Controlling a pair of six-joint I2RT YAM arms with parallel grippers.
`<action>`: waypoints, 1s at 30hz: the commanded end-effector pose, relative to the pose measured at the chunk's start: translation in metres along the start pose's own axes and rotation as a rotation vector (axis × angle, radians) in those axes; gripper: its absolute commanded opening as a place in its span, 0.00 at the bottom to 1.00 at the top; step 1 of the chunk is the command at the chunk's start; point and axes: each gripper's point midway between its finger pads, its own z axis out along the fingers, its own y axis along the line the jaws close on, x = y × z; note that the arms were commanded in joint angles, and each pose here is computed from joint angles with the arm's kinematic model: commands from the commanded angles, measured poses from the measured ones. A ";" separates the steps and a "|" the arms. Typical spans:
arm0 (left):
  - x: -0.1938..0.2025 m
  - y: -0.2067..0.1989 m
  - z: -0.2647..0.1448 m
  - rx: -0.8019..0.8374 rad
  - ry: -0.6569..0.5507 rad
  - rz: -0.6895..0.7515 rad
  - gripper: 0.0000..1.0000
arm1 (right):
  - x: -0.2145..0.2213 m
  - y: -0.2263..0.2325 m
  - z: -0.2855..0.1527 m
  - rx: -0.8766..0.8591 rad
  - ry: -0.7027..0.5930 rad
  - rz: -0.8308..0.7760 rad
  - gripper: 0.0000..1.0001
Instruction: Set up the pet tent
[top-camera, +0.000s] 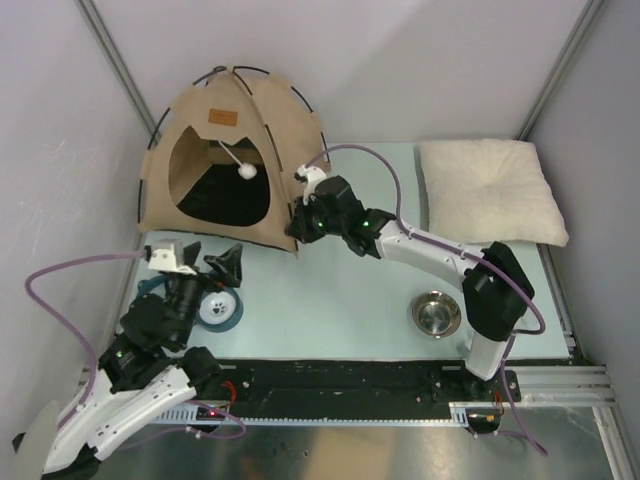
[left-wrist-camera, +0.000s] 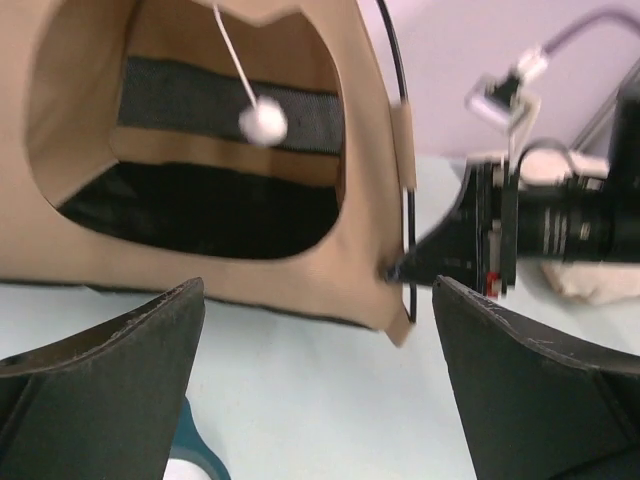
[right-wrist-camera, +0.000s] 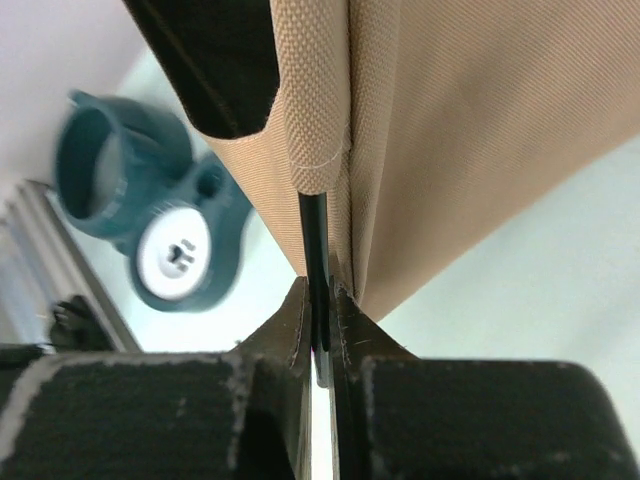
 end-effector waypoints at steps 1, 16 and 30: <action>-0.046 0.015 -0.013 -0.046 -0.111 -0.024 1.00 | 0.003 -0.021 -0.022 0.128 -0.028 -0.116 0.00; -0.053 0.037 -0.015 -0.183 -0.110 -0.025 1.00 | 0.058 -0.135 -0.072 0.538 -0.011 -0.061 0.00; -0.037 0.024 -0.002 -0.163 -0.050 -0.007 1.00 | 0.106 -0.182 -0.116 0.718 0.069 -0.040 0.00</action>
